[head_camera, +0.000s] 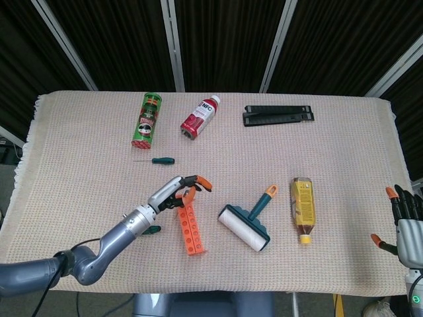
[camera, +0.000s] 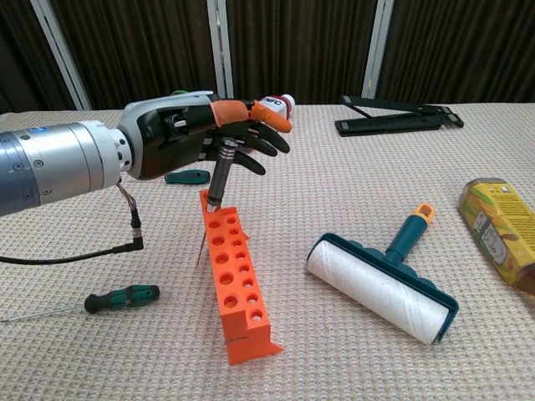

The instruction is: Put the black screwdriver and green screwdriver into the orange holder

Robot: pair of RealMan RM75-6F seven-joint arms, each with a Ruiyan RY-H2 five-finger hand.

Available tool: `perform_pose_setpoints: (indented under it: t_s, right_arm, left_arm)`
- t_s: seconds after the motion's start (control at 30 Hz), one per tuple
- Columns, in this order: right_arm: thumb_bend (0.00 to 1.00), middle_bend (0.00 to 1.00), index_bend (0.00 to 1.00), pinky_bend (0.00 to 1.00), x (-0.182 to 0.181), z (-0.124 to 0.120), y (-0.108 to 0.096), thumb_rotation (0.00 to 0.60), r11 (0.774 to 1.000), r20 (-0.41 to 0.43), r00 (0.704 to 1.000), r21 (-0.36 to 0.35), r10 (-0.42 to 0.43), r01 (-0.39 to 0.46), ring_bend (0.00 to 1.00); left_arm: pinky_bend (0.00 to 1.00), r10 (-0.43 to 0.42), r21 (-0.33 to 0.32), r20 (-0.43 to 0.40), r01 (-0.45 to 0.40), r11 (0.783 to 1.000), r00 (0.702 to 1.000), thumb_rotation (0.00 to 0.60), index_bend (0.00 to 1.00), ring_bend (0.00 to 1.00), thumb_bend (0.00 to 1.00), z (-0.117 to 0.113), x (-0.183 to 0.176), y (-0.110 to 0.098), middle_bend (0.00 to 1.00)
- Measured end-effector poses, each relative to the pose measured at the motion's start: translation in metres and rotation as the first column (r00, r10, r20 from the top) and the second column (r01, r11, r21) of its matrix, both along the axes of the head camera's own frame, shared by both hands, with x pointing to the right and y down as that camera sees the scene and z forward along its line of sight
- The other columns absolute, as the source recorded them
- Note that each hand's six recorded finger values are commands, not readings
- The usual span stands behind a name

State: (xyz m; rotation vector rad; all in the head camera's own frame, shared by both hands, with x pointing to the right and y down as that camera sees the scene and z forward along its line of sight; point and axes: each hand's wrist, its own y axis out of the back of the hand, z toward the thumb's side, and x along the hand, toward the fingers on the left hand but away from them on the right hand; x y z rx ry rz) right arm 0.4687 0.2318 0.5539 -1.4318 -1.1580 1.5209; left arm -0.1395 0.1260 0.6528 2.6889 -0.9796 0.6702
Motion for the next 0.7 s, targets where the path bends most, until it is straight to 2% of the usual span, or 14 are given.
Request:
perform_pose_setpoints:
  t_s: [0.37,0.7]
  right_arm:
    - [0.0,0.0,0.01,0.0,0.0018,0.0008,0.0007,0.6,1.0,0.003,1.0,0.0,0.005,-0.005,0.0]
    - [0.0,0.0,0.01,0.0,0.0024,0.0015,0.0004,0.6,1.0,0.005,1.0,0.0,0.006,-0.006,0.0]
  left_arm:
    - [0.38,0.002,-0.054,-0.023,-0.004,0.999,1.0,0.304,0.39,0.3,0.76,0.003,0.0069,0.0074,0.42]
    - [0.42,-0.046,-0.146,-0.089,0.033,0.989,0.995,0.301,0.44,0.36,0.78,-0.0009,0.0066,0.0086,0.48]
